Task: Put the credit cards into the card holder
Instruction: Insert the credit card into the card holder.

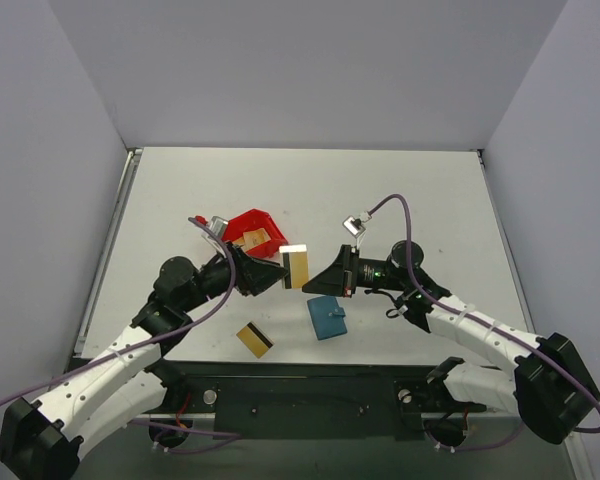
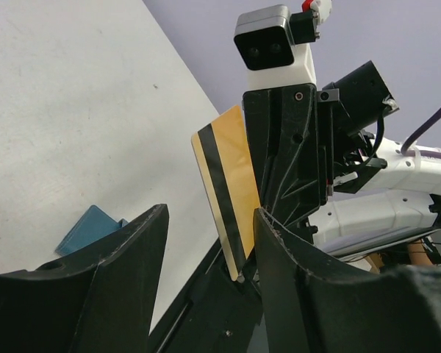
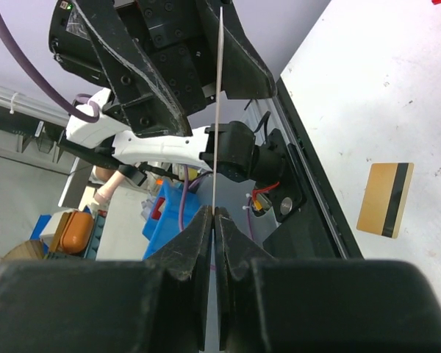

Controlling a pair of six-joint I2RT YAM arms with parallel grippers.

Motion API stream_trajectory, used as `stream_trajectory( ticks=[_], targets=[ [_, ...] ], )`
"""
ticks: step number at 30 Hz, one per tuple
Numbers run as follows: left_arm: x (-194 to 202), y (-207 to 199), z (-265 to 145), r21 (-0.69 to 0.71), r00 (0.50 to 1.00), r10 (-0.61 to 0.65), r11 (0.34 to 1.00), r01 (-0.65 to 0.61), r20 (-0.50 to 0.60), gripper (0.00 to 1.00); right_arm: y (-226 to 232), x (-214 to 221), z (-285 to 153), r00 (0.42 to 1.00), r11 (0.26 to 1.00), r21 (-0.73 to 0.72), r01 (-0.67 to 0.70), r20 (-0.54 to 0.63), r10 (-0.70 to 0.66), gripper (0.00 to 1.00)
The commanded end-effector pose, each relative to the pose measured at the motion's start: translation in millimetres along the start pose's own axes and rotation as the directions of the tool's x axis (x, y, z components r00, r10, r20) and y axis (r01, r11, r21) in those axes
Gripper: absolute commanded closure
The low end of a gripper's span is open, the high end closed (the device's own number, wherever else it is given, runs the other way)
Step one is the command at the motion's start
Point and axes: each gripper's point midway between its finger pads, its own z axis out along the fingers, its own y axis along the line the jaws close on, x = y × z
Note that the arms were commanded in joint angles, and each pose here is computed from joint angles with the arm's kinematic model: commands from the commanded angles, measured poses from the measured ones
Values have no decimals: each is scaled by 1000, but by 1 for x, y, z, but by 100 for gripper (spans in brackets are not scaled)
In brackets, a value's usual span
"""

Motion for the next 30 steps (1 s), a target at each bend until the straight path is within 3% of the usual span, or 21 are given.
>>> stream_trajectory(
  ticks=[1,8,23,24,27,30],
  targets=[
    [-6,-25,2,137,1000,-7,991,6,10,41,20,-7,-1,998,993,-94,67,15,-66,100],
    [-5,-31,4,176,1000,-19,984,19,1,53,16,-4,1,998,995,-86,60,0,-60,100],
    [5,-31,4,209,997,-66,975,71,-35,94,4,-2,-2,995,995,-21,95,-3,-95,100],
    [5,-31,5,208,997,-66,975,71,-33,97,3,0,-2,996,996,-13,93,-8,-93,96],
    [5,-32,4,211,997,-65,975,71,-35,100,1,-2,-5,990,990,19,143,-8,-142,71],
    [5,-32,3,212,997,-64,975,71,-36,100,-1,-4,-12,983,980,79,182,12,-184,58]
  ],
)
